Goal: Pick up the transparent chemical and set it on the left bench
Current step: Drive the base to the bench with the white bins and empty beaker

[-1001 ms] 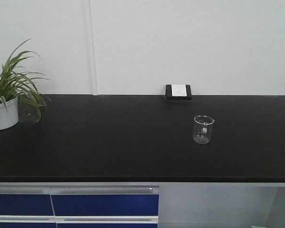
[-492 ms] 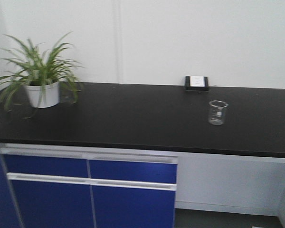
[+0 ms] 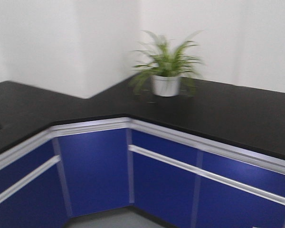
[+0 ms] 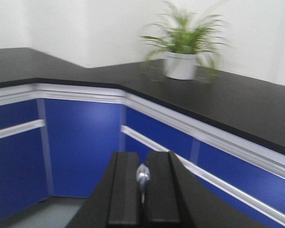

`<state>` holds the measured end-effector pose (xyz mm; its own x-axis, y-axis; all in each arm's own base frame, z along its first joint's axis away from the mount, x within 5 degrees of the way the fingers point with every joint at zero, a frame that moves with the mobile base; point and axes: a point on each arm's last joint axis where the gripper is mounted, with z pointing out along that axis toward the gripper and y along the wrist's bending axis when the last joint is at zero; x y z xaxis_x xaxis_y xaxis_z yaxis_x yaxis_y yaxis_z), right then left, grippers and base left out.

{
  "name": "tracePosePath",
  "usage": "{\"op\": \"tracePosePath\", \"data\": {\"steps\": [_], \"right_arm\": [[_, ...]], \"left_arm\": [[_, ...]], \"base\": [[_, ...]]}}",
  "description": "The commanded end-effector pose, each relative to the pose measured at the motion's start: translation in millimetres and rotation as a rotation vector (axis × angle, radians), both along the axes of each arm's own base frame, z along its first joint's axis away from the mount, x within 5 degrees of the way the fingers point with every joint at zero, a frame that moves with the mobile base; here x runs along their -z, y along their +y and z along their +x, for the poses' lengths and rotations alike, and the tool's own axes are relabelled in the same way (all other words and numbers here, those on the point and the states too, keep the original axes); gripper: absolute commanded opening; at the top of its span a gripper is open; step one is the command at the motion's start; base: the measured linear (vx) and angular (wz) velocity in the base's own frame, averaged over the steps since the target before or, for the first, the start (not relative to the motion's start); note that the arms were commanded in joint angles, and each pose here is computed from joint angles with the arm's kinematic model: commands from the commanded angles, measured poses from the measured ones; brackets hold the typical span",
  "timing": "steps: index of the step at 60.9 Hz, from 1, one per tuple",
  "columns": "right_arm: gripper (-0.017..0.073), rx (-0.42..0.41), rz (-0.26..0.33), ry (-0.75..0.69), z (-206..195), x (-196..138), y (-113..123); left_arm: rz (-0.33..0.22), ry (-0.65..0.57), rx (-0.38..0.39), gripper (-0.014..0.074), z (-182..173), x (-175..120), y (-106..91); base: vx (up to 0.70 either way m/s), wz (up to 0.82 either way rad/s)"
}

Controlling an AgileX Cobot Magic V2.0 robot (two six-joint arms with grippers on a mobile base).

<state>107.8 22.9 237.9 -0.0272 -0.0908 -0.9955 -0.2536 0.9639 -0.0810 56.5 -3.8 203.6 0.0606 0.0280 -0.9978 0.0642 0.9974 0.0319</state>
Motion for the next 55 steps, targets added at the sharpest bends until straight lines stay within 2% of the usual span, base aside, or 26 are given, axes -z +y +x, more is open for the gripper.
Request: {"op": "tracePosePath", "data": {"steps": [1,26,55], "right_arm": [[-0.0007,-0.036,0.028,-0.072,0.7,-14.0,3.2],[-0.0007,-0.036,0.028,-0.072,0.7,-14.0,3.2],[-0.0007,-0.033,0.027,-0.069,0.8,-13.7,3.0]], "left_arm": [[-0.014,-0.081,0.001,-0.0003,-1.5,-2.7,0.2],[-0.014,-0.081,0.001,-0.0003,-1.5,-2.7,0.2],[-0.014,-0.081,0.001,-0.0003,-1.5,-2.7,0.2]], "base": [[-0.11,1.1],[-0.06,1.0],[0.04,0.62]]}}
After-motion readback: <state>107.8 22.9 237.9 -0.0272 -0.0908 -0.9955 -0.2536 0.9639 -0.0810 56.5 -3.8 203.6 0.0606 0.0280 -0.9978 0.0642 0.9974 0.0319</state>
